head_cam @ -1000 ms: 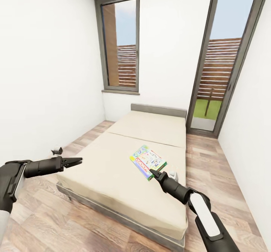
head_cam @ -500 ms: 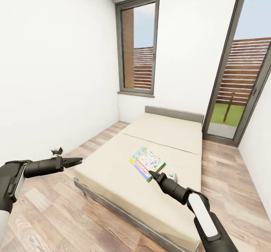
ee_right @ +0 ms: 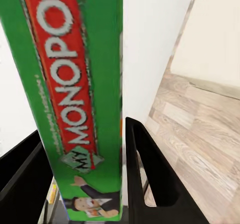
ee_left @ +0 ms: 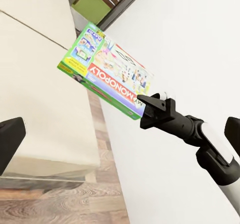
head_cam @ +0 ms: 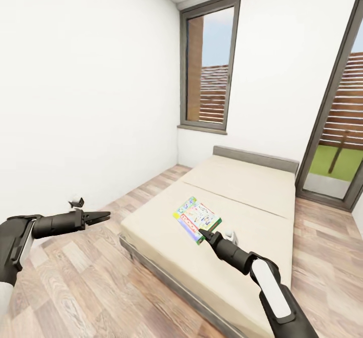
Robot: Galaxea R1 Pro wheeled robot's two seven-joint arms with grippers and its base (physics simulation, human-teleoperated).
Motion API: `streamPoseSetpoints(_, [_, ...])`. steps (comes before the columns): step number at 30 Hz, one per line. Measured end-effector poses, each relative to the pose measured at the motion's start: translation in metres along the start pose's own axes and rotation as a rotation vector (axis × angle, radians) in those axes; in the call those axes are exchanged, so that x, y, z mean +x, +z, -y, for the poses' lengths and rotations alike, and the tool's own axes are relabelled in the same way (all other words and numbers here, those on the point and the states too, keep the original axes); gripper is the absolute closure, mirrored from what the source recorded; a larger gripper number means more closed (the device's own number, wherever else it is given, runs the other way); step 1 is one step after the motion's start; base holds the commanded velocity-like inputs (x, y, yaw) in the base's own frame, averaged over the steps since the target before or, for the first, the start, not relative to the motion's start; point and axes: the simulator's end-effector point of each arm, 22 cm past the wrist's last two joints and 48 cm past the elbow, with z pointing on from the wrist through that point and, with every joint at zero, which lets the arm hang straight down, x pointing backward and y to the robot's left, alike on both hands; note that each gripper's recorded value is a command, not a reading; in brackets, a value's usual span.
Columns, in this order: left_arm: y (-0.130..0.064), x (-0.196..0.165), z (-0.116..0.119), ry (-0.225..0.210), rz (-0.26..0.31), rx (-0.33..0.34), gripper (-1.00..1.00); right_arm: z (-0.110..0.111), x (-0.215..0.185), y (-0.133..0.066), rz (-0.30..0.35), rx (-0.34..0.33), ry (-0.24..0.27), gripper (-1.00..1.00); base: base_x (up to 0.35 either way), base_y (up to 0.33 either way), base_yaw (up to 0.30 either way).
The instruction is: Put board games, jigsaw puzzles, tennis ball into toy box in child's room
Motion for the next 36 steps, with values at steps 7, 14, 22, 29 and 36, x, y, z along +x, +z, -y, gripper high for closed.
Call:
streamPoseSetpoints(7, [-0.002, -0.007, 0.01, 0.004, 0.002, 0.002, -1.0, -0.011, -0.004, -0.003, 0.002, -0.001, -0.003, 1.0, 0.0, 0.0, 0.264])
streamPoseSetpoints(14, [-0.005, -0.014, 0.019, 0.008, 0.003, 0.002, -1.0, -0.021, -0.007, -0.006, 0.003, -0.002, -0.005, 1.0, 0.0, 0.0, 0.233])
streamPoseSetpoints(22, [-0.006, -0.021, 0.028, 0.008, 0.003, 0.003, -1.0, -0.032, -0.011, -0.009, 0.003, -0.007, -0.001, 1.0, 0.0, 0.0, 0.027])
streamPoseSetpoints(29, [-0.008, -0.026, 0.035, 0.008, 0.002, 0.003, -1.0, -0.041, -0.023, -0.012, 0.045, -0.009, -0.009, 1.0, 0.0, 0.0, 0.001])
streamPoseSetpoints(36, [-0.009, -0.031, 0.042, 0.007, 0.002, 0.003, -1.0, -0.05, -0.027, -0.014, 0.053, -0.009, -0.011, 1.0, 0.0, 0.0, 0.0])
